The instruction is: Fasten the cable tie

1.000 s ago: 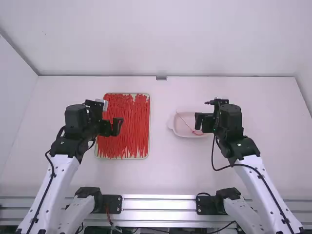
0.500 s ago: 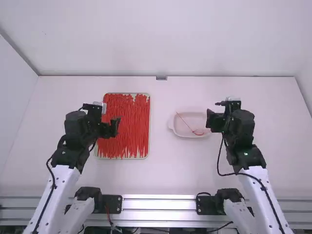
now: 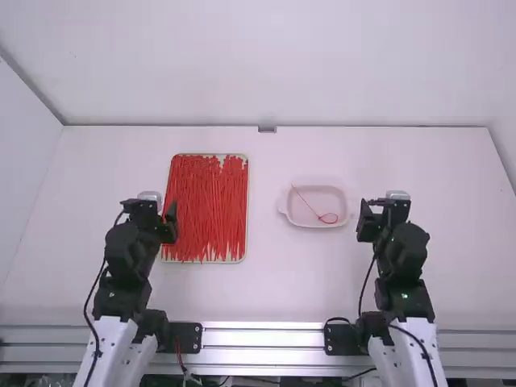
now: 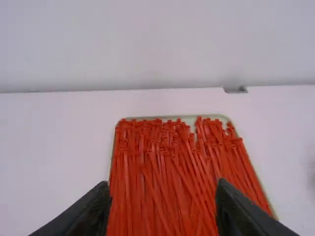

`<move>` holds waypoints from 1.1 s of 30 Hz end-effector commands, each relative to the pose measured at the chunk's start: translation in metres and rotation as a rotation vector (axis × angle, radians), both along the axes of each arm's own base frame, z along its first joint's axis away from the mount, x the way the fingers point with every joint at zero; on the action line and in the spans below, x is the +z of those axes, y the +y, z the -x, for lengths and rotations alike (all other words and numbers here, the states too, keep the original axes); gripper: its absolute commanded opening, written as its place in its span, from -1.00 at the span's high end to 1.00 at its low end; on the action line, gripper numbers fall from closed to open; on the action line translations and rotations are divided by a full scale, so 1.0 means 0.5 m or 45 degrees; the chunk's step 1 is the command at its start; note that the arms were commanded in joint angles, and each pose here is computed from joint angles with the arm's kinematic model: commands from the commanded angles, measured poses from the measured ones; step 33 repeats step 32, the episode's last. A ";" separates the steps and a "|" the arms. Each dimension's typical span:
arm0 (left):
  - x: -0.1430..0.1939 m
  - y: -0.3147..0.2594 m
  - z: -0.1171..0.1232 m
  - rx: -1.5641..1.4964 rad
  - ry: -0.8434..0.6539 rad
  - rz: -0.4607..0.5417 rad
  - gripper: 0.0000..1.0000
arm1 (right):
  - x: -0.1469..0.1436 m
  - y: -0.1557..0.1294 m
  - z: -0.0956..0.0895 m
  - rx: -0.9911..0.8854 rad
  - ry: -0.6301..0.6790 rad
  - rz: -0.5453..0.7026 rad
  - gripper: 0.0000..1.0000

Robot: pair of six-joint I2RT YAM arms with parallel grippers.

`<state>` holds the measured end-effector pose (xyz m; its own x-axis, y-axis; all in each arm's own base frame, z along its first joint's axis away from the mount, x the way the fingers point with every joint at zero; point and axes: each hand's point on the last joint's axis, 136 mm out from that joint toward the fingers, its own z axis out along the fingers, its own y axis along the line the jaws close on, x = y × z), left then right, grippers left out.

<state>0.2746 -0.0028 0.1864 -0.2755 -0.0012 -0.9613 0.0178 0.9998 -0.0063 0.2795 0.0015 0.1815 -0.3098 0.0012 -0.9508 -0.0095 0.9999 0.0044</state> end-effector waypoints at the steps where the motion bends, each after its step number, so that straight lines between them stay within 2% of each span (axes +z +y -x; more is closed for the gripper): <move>1: -0.027 0.006 0.013 0.023 0.000 -0.008 0.05 | -0.026 0.002 0.014 0.007 -0.002 -0.001 0.07; 14: -0.153 0.006 0.053 0.023 -0.010 -0.008 0.59 | -0.161 0.002 0.063 0.007 -0.002 -0.001 0.62; 27: -0.077 0.006 0.058 0.023 -0.222 -0.006 0.94 | -0.082 0.002 0.066 0.007 -0.226 0.000 0.98; 33: -0.077 0.006 0.058 0.023 -0.222 -0.006 1.00 | -0.067 0.002 0.068 0.007 -0.267 0.000 1.00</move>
